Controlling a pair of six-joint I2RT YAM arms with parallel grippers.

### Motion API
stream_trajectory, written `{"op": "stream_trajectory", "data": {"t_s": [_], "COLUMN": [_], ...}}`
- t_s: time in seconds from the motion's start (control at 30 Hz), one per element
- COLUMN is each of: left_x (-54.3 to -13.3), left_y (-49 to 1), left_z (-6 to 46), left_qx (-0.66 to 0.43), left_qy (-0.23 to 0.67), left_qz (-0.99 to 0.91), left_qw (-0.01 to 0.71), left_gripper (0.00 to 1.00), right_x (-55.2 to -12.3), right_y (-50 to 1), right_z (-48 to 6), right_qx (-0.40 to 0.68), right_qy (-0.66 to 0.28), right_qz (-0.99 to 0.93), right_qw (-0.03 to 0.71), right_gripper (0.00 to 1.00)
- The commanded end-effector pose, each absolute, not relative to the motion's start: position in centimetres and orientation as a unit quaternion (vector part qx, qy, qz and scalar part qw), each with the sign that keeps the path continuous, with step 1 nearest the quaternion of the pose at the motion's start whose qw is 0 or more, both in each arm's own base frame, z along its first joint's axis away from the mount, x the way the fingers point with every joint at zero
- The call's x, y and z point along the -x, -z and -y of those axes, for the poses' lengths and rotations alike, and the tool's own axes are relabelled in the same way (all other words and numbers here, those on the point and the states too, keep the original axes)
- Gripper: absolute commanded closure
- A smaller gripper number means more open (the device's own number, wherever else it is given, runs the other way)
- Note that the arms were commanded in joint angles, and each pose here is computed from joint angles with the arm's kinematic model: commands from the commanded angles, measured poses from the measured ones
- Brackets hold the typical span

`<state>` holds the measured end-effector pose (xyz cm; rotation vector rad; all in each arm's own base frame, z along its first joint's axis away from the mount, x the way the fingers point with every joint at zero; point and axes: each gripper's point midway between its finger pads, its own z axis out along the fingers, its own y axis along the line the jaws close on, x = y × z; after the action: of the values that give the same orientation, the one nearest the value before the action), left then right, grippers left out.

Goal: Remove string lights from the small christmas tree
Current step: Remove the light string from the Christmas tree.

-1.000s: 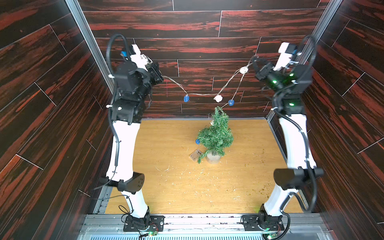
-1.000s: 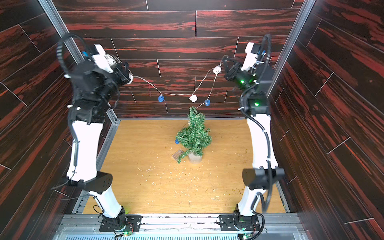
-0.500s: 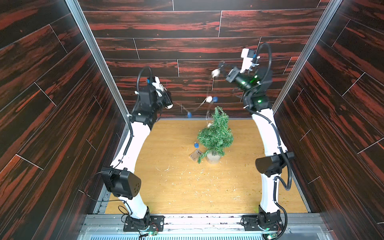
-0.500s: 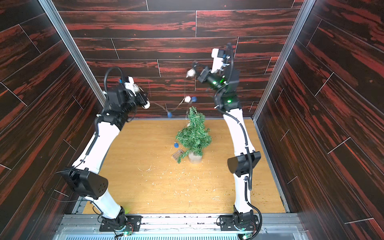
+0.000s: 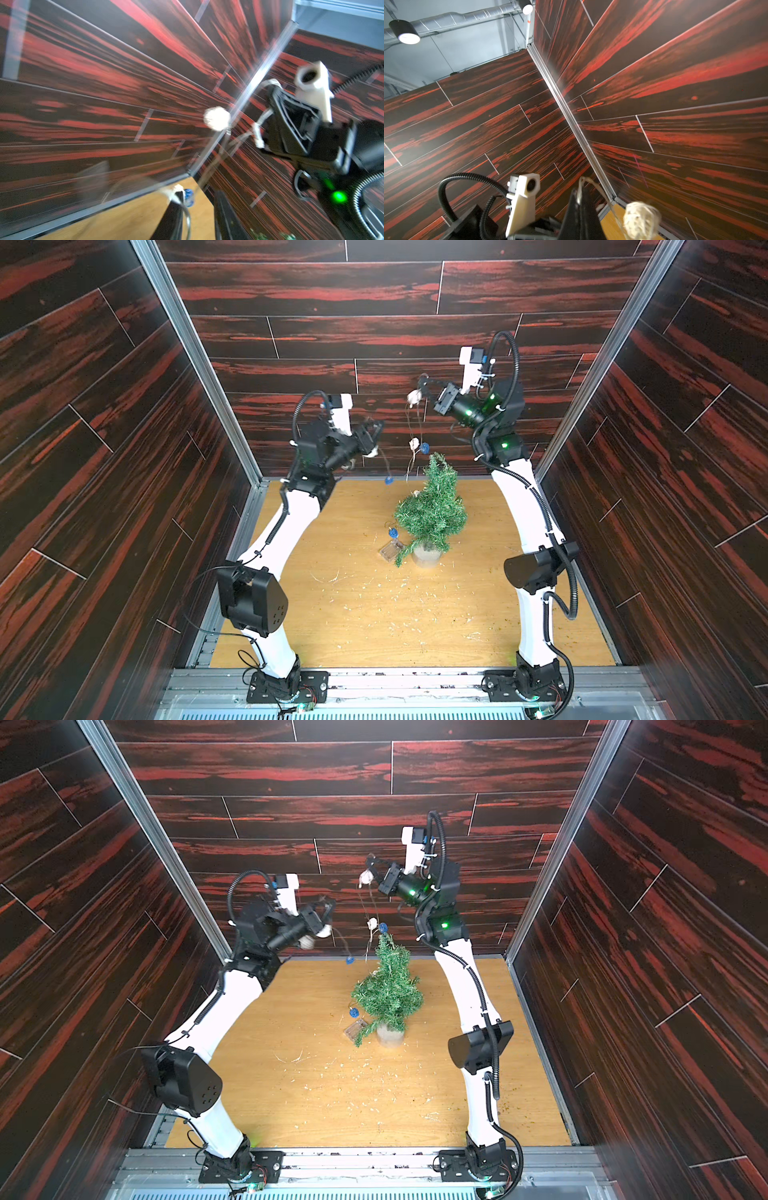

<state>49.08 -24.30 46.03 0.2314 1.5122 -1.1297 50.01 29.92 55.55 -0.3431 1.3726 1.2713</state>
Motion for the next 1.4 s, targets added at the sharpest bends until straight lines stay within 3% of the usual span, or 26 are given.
{"op": "stream_trajectory", "data": {"t_s": [0.0,0.53,0.8,0.9,1.13,1.27,1.37], "left_x": [-48.7,-51.0,-52.9,-53.5,-54.5,-55.1,-55.0], "left_y": [-47.2,-47.1,-46.8,-46.7,-46.1,-45.3,-45.2], "left_z": [25.6,30.1,30.9,31.3,30.2,28.2,25.9], "left_qx": [-0.129,-0.149,-0.142,-0.139,-0.116,-0.093,-0.072], "left_qy": [0.502,0.521,0.526,0.534,0.489,0.417,0.359], "left_qz": [-0.628,-0.627,-0.630,-0.629,-0.657,-0.695,-0.721], "left_qw": [0.581,0.560,0.554,0.548,0.562,0.579,0.588], "left_gripper": [0.69,0.56,0.56,0.63,0.99,1.00,1.00], "right_x": [-51.4,-50.3,-49.7,-49.7,-49.4,-49.2,-49.0], "right_y": [-53.7,-53.7,-53.6,-53.3,-53.4,-53.4,-53.1], "right_z": [-30.6,-31.8,-32.3,-32.4,-32.1,-31.9,-31.6], "right_qx": [0.135,0.144,0.151,0.152,0.160,0.164,0.168], "right_qy": [-0.543,-0.553,-0.561,-0.563,-0.546,-0.532,-0.520], "right_qz": [-0.600,-0.601,-0.602,-0.603,-0.607,-0.614,-0.623], "right_qw": [0.572,0.559,0.548,0.545,0.555,0.559,0.560], "right_gripper": [1.00,1.00,1.00,1.00,1.00,0.99,0.81]}}
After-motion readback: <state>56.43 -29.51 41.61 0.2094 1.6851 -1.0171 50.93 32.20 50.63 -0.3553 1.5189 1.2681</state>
